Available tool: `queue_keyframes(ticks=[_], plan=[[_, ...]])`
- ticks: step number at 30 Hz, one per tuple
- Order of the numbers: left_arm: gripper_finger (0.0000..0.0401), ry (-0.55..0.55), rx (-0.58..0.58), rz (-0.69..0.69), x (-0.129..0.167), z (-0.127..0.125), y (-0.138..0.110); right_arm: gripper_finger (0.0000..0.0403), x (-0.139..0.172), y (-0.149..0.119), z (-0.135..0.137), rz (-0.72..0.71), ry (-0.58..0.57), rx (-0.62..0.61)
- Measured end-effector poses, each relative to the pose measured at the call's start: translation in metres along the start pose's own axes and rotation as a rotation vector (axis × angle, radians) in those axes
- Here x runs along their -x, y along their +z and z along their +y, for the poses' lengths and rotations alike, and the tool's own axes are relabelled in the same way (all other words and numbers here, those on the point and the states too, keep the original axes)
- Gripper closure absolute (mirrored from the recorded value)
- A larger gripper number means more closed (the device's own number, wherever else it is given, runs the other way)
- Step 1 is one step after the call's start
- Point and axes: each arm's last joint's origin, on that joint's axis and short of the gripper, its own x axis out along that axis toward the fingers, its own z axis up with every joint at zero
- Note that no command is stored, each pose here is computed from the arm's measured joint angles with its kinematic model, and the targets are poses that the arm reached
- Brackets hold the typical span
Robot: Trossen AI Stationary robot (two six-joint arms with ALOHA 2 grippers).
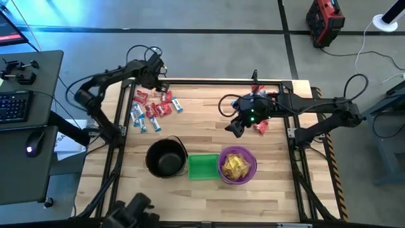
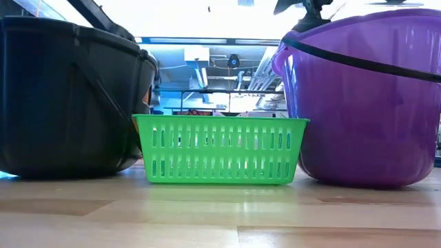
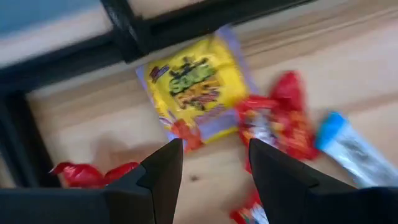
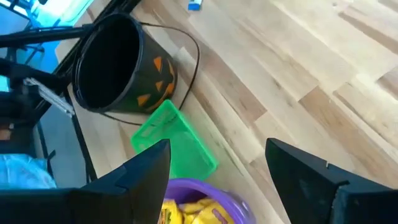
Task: Sort candy by brand, put in halloween buckets
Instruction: Put the yellow candy into the violet bucket
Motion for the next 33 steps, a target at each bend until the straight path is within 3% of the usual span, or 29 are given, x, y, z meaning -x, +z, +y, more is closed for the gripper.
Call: queue_keyframes(ticks=[6, 12, 17, 28, 31, 33], plan=[[0.0229, -0.01, 0.061, 0.102, -0.035, 0.01, 0.02, 0.0146, 0.0, 0.001, 0.001, -0.017, -0.005, -0.019], [0.0229, -0.025, 0.085, 0.089, -0.043, 0.013, 0.04, 0.0146, 0.0, 0.001, 0.0, -0.04, -0.028, -0.069], [0.0229, -0.068, 0.091, 0.121, -0.051, 0.012, 0.042, 0.0146, 0.0, 0.002, 0.0, -0.054, -0.035, -0.095], [0.023, -0.025, 0.032, 0.175, -0.065, 0.012, 0.039, 0.0146, 0.0, 0.006, 0.002, -0.111, -0.024, -0.122], [0.0252, -0.015, 0.003, 0.17, -0.063, 0.012, 0.039, 0.0146, 0.0, 0.006, 0.003, -0.11, -0.023, -0.136], [0.0288, -0.01, -0.008, 0.167, -0.061, 0.013, 0.038, 0.0146, 0.0, 0.005, 0.003, -0.108, -0.021, -0.134]])
